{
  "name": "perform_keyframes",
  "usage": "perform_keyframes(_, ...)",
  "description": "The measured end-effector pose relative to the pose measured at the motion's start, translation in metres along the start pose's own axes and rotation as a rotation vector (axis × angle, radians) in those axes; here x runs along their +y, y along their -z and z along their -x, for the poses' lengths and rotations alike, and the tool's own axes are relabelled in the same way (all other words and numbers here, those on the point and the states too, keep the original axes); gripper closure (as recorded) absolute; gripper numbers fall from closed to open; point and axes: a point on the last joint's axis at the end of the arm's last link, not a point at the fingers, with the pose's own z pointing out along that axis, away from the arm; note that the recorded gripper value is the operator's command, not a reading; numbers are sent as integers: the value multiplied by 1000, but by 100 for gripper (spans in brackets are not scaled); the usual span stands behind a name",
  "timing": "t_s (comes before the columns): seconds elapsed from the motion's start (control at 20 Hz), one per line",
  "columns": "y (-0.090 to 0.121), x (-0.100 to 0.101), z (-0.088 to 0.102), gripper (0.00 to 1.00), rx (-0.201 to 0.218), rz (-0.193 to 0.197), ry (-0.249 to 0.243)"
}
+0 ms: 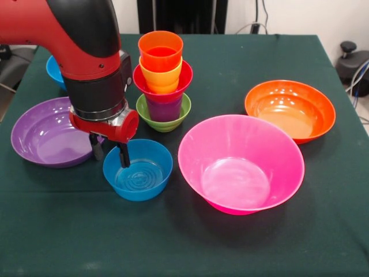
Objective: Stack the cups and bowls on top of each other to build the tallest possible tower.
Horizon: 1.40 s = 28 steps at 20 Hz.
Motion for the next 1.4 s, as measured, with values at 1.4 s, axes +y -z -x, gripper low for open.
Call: perform_keyframes(1.4,-3,10,-8,0,10,-4,19)
